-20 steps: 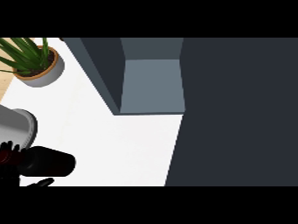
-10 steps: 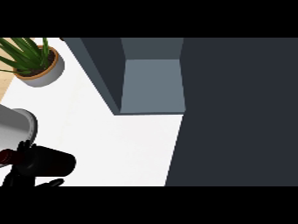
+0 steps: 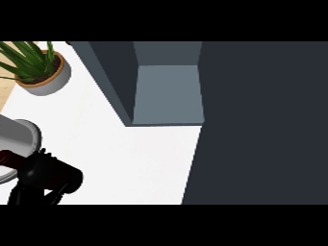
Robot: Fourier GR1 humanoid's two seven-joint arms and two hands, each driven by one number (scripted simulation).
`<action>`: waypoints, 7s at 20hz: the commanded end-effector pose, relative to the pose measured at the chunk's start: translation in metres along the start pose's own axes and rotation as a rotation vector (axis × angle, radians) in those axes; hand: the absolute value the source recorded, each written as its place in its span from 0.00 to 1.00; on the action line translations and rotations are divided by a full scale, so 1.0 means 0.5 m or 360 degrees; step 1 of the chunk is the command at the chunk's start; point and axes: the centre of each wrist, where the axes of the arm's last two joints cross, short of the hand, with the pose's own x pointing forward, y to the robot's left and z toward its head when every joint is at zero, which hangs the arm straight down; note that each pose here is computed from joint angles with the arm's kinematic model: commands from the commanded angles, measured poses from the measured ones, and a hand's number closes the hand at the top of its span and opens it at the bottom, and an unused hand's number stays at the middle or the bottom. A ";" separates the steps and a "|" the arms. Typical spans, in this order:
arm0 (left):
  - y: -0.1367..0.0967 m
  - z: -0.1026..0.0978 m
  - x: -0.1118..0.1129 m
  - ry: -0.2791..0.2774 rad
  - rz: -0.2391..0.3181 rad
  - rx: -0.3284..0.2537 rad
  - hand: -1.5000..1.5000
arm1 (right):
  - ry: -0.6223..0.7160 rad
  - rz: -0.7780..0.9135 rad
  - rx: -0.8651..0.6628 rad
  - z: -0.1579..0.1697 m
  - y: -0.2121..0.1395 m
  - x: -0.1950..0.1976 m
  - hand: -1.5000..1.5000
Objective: Pick up the wine, place it into the cabinet and close the cabinet
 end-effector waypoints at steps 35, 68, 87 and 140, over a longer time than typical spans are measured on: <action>-0.297 -0.024 0.038 -0.0243 -0.0019 -0.1003 1.00 | -0.0170 -0.0028 -0.0073 0.074 -0.015 0.048 0.00; -0.562 -0.132 0.120 -0.0388 -0.0328 -0.0862 1.00 | -0.0149 0.0010 -0.0034 0.090 -0.046 0.044 0.00; -0.676 -0.240 0.143 -0.0278 -0.0290 -0.0817 1.00 | -0.0164 -0.0010 -0.0015 0.093 -0.050 0.030 0.00; -0.670 -0.371 0.212 -0.0414 -0.0484 -0.0504 0.00 | -0.0230 -0.0050 0.0089 0.103 -0.051 -0.014 0.00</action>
